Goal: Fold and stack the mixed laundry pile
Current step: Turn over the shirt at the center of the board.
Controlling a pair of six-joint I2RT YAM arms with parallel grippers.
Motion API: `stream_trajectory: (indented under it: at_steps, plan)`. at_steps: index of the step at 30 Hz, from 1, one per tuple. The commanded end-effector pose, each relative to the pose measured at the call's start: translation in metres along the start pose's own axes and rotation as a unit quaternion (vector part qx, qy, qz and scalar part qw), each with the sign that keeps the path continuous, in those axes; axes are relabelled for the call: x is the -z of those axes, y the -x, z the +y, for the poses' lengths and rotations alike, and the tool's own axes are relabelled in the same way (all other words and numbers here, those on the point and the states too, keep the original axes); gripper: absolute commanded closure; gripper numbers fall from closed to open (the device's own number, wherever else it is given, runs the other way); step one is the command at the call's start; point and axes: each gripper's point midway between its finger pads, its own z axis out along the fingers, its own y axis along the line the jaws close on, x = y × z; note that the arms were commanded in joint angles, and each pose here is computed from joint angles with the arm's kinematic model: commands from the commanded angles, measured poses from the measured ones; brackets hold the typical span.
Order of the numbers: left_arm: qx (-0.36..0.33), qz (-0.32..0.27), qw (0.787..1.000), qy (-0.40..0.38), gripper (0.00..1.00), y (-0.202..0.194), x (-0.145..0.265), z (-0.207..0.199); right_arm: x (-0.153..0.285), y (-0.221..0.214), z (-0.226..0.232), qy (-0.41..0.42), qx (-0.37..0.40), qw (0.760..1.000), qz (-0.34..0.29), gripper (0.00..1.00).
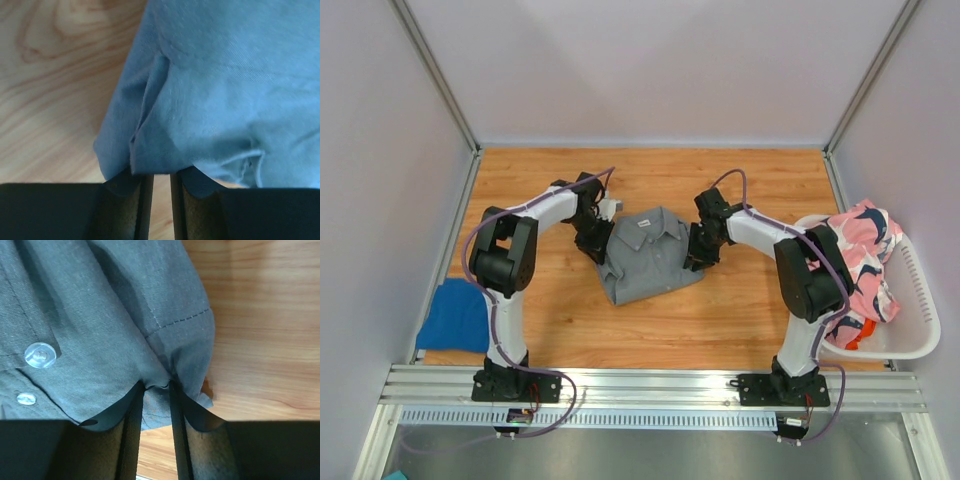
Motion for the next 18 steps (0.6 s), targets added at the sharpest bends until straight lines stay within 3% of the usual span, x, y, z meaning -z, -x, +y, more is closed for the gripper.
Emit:
stream_trajectory:
  at_steps: [1, 5, 9, 14, 18]
  plan:
    - [0.002, -0.04, 0.998, 0.041, 0.74, 0.028, -0.002, 0.024, -0.002, -0.012, 0.033, 0.059, -0.01, 0.998, -0.002, 0.7]
    - [0.016, -0.052, 0.996, 0.074, 0.74, 0.037, 0.007, 0.052, 0.01, -0.021, 0.04, 0.068, -0.008, 0.998, 0.001, 0.71]
    - [0.011, -0.102, 0.993, 0.058, 0.64, 0.048, 0.042, 0.055, 0.048, -0.011, 0.04, 0.069, 0.01, 0.997, -0.036, 0.7]
    - [-0.019, -0.17, 0.985, -0.004, 0.49, 0.063, 0.093, 0.018, 0.095, 0.027, 0.037, 0.081, 0.017, 0.993, -0.089, 0.64]
    - [-0.003, -0.153, 0.987, -0.04, 0.4, 0.061, 0.085, 0.0, 0.09, 0.062, 0.026, 0.082, -0.003, 0.991, -0.109, 0.62]
